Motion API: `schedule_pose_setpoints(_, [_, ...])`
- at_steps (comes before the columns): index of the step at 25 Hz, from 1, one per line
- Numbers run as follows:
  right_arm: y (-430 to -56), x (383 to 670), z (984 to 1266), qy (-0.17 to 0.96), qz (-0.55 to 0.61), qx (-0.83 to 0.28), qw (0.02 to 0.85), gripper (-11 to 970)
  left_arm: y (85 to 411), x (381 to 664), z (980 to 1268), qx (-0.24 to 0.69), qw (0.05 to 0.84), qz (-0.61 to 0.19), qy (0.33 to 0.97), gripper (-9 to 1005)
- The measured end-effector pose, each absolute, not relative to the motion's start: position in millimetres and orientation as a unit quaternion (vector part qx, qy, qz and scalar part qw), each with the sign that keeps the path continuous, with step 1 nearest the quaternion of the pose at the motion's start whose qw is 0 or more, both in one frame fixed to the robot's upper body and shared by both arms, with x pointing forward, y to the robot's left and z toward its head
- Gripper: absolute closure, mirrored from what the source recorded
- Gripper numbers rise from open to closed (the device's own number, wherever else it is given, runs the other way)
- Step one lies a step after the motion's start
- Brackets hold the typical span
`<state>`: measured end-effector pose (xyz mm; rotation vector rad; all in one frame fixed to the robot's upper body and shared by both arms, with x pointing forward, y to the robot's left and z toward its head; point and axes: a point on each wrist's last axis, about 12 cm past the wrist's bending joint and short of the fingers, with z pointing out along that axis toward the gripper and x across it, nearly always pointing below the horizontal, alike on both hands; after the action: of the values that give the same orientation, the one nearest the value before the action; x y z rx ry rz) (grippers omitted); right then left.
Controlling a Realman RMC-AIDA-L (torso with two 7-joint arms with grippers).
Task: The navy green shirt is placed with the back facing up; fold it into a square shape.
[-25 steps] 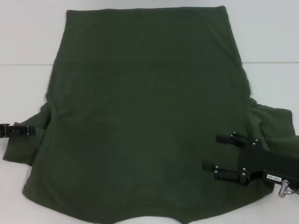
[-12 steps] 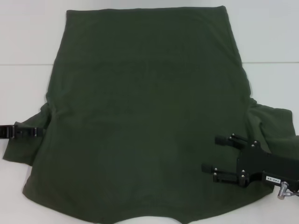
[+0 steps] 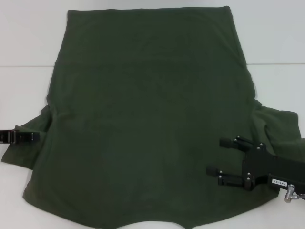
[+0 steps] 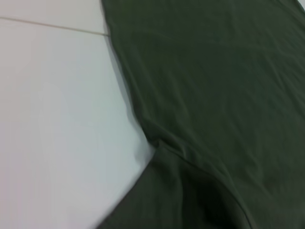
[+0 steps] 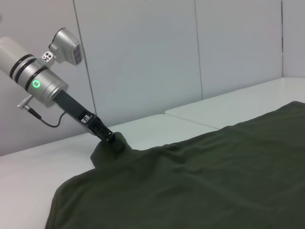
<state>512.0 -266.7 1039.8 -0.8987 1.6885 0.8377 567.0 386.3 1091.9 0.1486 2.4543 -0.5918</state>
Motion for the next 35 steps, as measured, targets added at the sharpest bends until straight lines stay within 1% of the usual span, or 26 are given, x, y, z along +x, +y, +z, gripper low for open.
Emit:
schedule_pose_setpoints(2, [-266.2,512.0,1039.9,0.699,0.347,-0.373,0.503,32,386.8,567.1,1092.1,0.054,0.303,-0.223,0.925,292])
schedule_pose_setpoints(12, [-265.8,512.7,1040.4,0.698,0.347,-0.374,0.503,33,386.7,568.9,1093.9,0.057,0.305,-0.222,0.924,767])
schedule_pose_setpoints(18, [-265.6,512.6,1040.3,0.698,0.347,-0.375,0.502,33,386.9,570.1,1094.1,0.067,0.311,-0.215,0.924,963])
schedule_pose_setpoints(28, [-265.1,513.4,1040.9,0.697,0.348,-0.376,0.502,33,395.1,573.0,1100.9,0.066,0.318,-0.192,0.926,962])
schedule_pose_setpoints(29, [-264.7,513.6,1041.4,0.695,0.349,-0.377,0.503,33,403.5,575.7,1111.5,0.065,0.329,-0.173,0.926,962])
schedule_pose_setpoints(35, [-264.3,513.5,1042.3,0.693,0.351,-0.379,0.504,33,410.5,581.8,1125.7,0.067,0.327,-0.152,0.93,961])
